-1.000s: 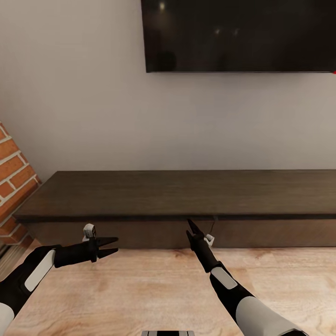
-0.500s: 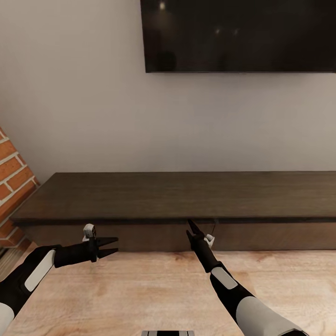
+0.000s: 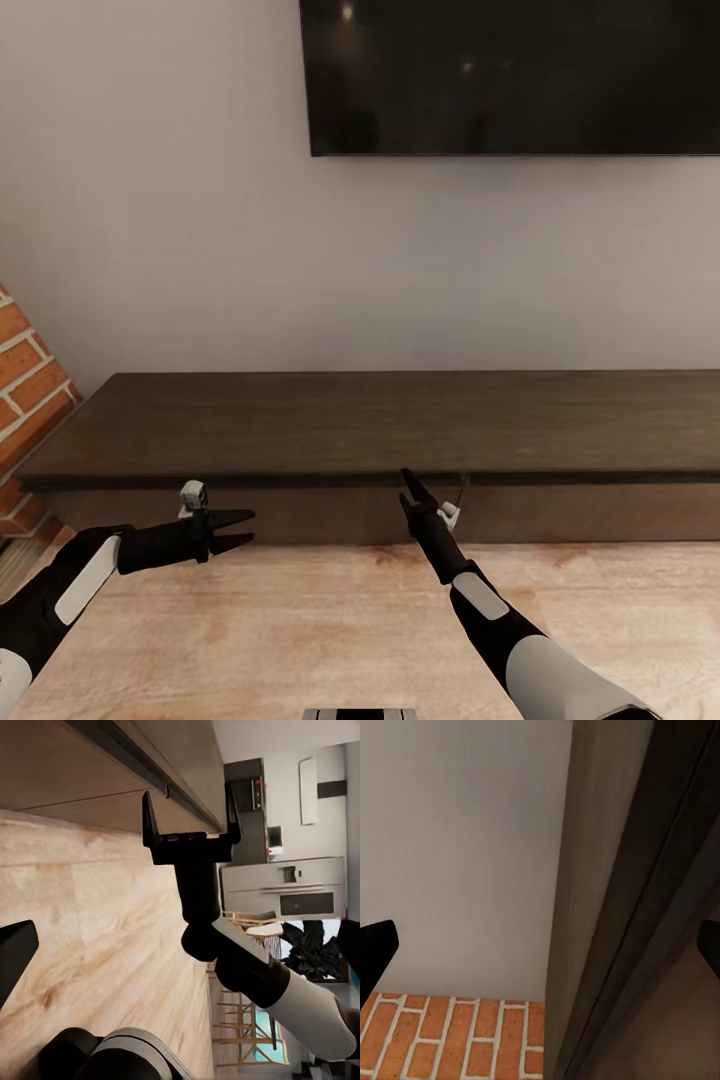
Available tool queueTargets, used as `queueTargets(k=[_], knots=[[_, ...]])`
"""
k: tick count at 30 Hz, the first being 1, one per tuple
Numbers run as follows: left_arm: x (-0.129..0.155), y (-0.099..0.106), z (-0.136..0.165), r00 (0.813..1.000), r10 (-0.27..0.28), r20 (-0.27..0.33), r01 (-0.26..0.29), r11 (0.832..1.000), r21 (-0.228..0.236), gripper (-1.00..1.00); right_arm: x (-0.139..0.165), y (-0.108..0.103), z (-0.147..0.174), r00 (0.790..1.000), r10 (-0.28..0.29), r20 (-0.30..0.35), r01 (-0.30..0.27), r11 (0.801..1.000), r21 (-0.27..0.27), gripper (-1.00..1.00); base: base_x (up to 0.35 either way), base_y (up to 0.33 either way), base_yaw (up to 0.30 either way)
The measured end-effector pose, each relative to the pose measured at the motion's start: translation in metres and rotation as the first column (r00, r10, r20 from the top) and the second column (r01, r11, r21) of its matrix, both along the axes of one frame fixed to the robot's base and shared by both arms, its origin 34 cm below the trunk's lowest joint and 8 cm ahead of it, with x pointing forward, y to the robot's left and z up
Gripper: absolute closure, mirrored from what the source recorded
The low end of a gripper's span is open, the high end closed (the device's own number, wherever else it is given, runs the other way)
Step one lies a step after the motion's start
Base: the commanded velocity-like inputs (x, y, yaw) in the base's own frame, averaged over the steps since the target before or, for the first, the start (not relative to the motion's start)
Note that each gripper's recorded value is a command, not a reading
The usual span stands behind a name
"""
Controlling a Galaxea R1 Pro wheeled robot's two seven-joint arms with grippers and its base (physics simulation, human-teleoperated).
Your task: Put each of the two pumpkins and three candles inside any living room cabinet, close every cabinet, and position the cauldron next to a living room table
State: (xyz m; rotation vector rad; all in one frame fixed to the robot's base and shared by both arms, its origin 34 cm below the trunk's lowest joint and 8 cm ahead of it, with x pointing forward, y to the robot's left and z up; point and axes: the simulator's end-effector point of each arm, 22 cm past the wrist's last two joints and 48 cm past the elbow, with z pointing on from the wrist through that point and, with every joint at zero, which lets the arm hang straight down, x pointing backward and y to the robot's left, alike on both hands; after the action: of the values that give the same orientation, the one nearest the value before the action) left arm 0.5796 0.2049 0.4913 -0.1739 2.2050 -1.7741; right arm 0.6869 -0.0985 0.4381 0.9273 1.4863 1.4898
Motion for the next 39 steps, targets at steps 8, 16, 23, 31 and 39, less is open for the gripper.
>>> queueTargets(k=[8,16,23,31,39], knots=[[-0.006,-0.006,-0.006,1.000,-0.020,-0.015,0.020,1.000,0.004,-1.00,0.000,-0.001,0.000,1.000,0.000,0.000,0.000,1.000,-0.001,-1.00,0.048,0.000,0.000],[-0.007,-0.015,-0.007,0.999,-0.028,-0.016,0.028,1.000,-0.006,-1.00,0.000,-0.001,0.000,1.000,0.000,0.000,0.000,1.000,-0.002,-1.00,0.027,0.000,0.000],[-0.007,-0.016,-0.007,0.999,-0.029,-0.016,0.029,1.000,-0.006,-1.00,0.000,-0.001,0.000,1.000,0.001,0.002,-0.001,1.000,-0.002,-1.00,0.079,0.000,0.000],[-0.007,-0.016,-0.007,0.999,-0.029,-0.016,0.029,1.000,-0.006,-1.00,0.000,-0.001,0.000,1.000,0.001,0.000,-0.001,1.000,-0.002,-1.00,0.011,0.000,0.000],[-0.008,-0.017,-0.013,0.999,-0.030,-0.028,0.030,1.000,-0.009,-1.00,-0.001,0.000,-0.008,1.000,0.001,-0.012,-0.001,1.000,-0.001,-1.00,0.000,0.000,0.000]])
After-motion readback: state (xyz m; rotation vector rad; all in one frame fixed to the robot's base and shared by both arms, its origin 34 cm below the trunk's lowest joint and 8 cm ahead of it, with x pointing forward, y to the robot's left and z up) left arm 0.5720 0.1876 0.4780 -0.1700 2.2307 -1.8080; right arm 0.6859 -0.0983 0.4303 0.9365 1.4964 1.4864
